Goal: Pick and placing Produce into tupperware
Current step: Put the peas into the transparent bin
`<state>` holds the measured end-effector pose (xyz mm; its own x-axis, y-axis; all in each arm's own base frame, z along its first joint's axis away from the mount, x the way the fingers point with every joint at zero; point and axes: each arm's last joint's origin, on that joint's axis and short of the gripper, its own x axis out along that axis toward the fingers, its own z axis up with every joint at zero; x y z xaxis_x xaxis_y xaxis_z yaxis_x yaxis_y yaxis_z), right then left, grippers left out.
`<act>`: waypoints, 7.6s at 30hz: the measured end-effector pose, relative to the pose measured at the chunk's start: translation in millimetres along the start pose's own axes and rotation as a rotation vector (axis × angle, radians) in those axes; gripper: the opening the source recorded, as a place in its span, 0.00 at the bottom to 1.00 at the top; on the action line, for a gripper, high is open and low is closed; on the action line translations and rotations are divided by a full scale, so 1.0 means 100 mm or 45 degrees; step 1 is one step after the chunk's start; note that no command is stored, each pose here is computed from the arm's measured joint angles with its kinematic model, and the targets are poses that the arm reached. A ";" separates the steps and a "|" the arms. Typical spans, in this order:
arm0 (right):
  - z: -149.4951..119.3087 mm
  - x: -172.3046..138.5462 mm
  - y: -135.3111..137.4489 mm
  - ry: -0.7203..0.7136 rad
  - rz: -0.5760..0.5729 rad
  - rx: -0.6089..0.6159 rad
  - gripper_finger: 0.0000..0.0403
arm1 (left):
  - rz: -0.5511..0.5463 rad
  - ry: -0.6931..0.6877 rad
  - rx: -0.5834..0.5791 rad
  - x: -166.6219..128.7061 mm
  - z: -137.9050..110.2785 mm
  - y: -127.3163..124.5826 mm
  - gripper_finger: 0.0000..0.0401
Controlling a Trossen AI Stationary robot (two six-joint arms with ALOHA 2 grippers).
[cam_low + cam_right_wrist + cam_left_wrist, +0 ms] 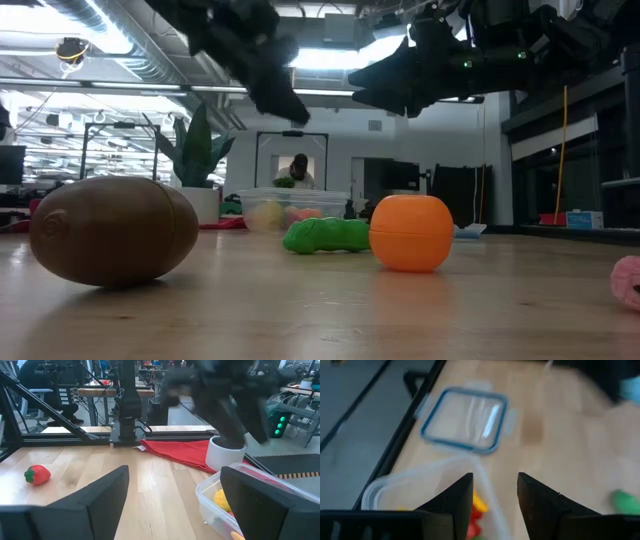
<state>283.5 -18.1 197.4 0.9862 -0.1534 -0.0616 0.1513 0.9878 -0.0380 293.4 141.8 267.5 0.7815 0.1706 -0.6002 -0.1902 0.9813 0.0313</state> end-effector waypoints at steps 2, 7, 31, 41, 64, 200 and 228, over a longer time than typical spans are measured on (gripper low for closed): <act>0.00 0.00 0.01 0.000 0.004 -0.002 0.78 | -0.025 -0.052 0.034 -0.10 0.02 -0.13 0.35; -0.02 0.00 0.02 0.026 0.053 -0.001 0.78 | -0.086 -0.174 0.071 -0.32 -0.11 -0.42 0.34; -0.05 -0.05 0.39 0.077 0.300 -0.128 0.78 | -0.381 -0.760 0.267 -0.79 -1.16 -1.44 0.36; 0.21 0.15 0.52 0.559 0.363 -0.184 0.78 | -0.425 -0.779 0.302 -0.78 -1.42 -1.56 0.33; 0.07 0.45 0.54 0.931 0.345 -0.191 0.78 | -0.472 -0.726 0.274 -0.76 -1.52 -1.60 0.30; 0.01 0.55 -0.42 0.294 0.252 0.109 0.31 | -0.130 -0.694 0.136 -0.72 -1.51 -1.47 0.26; -0.04 0.23 -0.05 -0.268 0.335 -0.036 0.31 | -0.054 -0.891 -0.011 -0.61 -1.35 -1.30 0.25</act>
<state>305.3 -26.6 192.0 0.9838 0.1186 0.1345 -0.1091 0.9911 -0.0760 190.0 -8.2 192.0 0.9867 0.1529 0.0551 -0.1537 0.9881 0.0109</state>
